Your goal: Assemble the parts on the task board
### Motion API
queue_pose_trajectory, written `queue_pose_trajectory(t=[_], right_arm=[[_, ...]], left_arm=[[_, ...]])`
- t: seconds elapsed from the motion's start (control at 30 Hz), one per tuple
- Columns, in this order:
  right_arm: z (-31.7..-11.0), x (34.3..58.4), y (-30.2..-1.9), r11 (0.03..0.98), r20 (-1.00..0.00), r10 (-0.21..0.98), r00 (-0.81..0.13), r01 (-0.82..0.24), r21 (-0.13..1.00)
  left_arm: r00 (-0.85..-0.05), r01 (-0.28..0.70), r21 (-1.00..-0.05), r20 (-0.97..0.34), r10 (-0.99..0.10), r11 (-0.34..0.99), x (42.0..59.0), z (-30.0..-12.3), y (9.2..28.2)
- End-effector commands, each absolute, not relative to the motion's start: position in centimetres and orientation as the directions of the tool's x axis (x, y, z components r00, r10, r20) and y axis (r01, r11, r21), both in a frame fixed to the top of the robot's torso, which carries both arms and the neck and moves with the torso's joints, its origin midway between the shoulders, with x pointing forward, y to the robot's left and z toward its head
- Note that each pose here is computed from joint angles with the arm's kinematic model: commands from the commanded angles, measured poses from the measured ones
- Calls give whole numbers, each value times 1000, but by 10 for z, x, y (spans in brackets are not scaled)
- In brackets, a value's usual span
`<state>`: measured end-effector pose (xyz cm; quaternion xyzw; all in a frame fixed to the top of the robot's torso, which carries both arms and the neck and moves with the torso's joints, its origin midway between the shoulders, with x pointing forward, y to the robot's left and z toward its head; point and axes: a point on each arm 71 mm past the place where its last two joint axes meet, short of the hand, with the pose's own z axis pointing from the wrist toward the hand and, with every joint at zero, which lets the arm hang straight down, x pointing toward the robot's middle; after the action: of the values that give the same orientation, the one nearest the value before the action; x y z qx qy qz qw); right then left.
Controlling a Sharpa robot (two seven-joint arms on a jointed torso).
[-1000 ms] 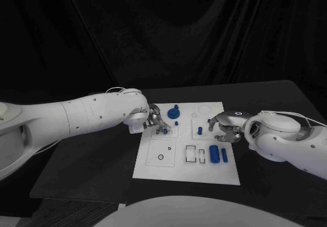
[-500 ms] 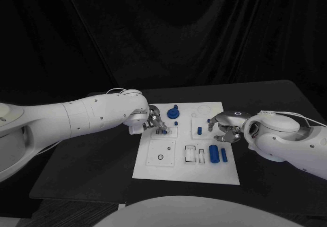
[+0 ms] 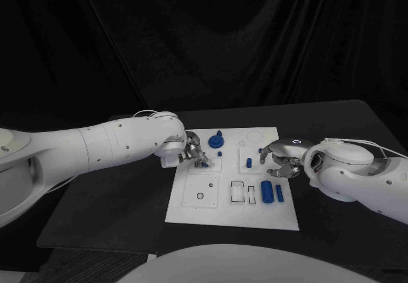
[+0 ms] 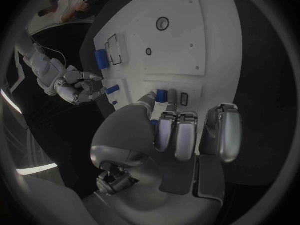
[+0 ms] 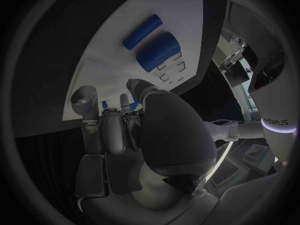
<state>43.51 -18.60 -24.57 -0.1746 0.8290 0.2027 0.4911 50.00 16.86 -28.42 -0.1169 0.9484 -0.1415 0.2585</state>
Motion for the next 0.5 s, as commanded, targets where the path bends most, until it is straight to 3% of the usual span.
queue_pose_trajectory(t=[0.03, 0.5], right_arm=[[-247, 435, -187, 864, -882, -97, -462, -479, 156], [-248, 435, -187, 867, -878, -102, -467, -475, 152]], left_arm=[[-844, -138, -343, -451, -292, 929, 499, -286, 166], [-832, -130, -378, -461, -308, 916, 500, -287, 163]])
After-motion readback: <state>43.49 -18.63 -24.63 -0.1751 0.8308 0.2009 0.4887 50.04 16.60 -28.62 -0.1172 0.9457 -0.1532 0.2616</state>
